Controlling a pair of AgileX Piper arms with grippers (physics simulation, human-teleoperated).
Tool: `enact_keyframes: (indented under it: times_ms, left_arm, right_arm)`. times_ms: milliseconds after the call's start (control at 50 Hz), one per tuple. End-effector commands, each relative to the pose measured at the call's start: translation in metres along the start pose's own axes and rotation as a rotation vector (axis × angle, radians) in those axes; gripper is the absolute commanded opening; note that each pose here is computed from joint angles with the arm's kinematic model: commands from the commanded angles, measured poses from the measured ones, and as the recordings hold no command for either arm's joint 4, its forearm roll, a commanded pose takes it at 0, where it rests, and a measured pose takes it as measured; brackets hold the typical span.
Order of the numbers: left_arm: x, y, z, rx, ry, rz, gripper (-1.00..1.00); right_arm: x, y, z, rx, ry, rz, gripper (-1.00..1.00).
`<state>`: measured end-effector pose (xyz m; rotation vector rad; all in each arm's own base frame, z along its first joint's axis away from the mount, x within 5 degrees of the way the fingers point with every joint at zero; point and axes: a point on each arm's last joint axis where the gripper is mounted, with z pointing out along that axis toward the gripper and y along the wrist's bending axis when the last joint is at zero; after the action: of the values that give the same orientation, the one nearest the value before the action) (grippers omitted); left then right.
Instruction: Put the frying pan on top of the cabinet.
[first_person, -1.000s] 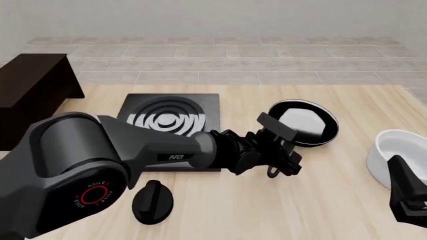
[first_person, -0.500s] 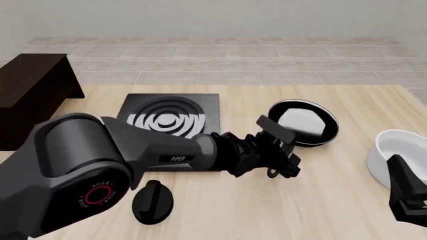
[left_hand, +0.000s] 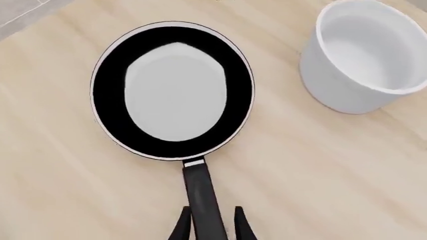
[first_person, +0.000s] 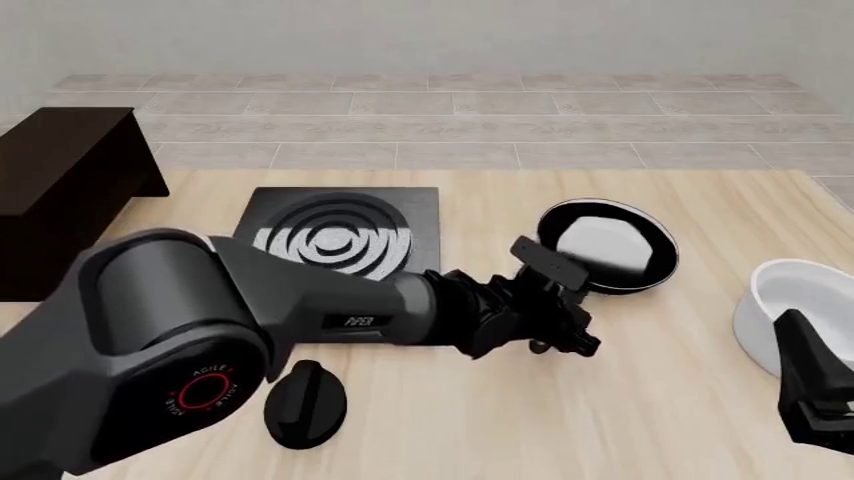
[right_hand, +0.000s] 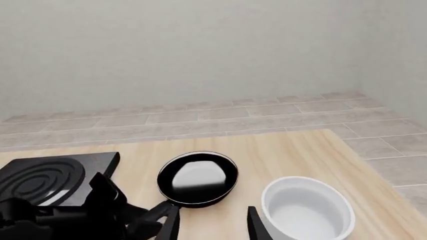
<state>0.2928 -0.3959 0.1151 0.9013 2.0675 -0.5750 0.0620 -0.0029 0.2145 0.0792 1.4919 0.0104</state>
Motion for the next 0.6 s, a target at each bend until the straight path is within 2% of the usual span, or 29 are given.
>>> enact_keyframes:
  times_ms: [20, 420, 520, 600]
  left_arm:
    - [-0.001, -0.004, -0.003, 0.008, -0.005, 0.041, -1.0]
    - [-0.003, -0.006, -0.009, 0.013, -0.017, 0.041, -1.0]
    - [-0.009, -0.012, -0.019, 0.025, -0.039, 0.049, -1.0]
    - [-0.013, -0.01, -0.025, 0.021, -0.05, 0.05, -1.0]
  right_arm:
    - [0.0, 0.0, 0.0, 0.0, 0.001, -0.002, 1.0]
    - [0.0, 0.0, 0.001, -0.002, 0.003, -0.007, 1.0]
    - [0.0, 0.0, 0.001, -0.003, 0.003, -0.007, 1.0]
    - [0.0, 0.0, 0.001, -0.003, 0.002, -0.008, 1.0]
